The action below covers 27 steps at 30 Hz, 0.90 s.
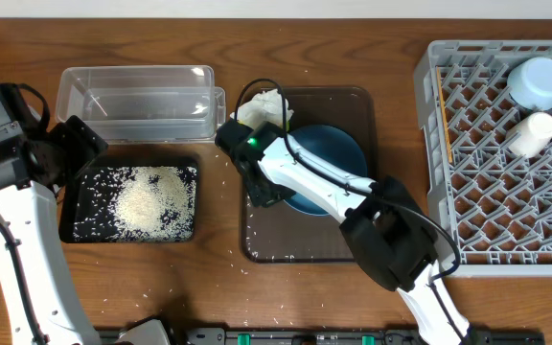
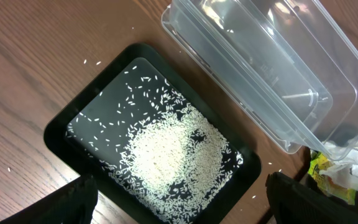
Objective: Sort waste into correct bins and load items into the dishwasher rack
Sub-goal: 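Reach the right gripper to the blue bowl and grasp its rim, then lift the blue bowl and carry it to the dish rack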
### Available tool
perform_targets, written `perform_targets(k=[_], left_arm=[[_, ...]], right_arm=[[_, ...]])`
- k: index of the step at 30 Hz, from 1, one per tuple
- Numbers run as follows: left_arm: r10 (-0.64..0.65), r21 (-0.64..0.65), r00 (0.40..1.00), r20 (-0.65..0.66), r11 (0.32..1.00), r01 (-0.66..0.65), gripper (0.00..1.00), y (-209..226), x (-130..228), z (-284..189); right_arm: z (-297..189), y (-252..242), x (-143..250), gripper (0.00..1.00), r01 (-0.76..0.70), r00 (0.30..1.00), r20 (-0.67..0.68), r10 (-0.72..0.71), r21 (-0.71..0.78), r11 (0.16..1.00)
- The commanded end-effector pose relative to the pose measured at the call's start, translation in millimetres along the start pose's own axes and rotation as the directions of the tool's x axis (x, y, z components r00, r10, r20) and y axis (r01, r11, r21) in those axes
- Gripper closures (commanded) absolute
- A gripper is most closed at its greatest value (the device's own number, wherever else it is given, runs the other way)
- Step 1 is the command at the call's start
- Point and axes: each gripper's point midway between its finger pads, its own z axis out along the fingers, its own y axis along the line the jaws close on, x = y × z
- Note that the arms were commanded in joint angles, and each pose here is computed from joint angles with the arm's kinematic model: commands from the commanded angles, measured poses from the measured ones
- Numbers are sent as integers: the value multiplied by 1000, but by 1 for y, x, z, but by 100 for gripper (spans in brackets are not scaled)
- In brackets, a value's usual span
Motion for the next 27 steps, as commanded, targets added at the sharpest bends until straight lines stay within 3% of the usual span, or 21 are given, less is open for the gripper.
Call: perform_targets(k=[1,5,9,17,22,27], left_arm=[[-16,-2,1000,11,1000,16,11,1,-3,-3],[-16,-2,1000,11,1000,16,10,1,-3,-3],[-16,-2,1000,11,1000,16,10,1,-3,-3],[-16,-2,1000,11,1000,16,11,1,-3,-3],[-16,-2,1000,11,1000,16,10,1,-3,-3],[-16,-2,1000,11,1000,16,10,1,-3,-3]], right_arm=[[-2,-2,-5,84,-11,1000,25,10,27,1000],[-13,-1,-12,84,11,999,49,-12,15,1000],[-31,1,-21,99,44,996,76,-44,5,999],[-87,-19,-44,99,45,990,133,-42,-15,999],[-133,-67,-61,99,-14,984,178,19,-26,1000],[-165,-144,-73,99,-183,954,236,185,-33,983]])
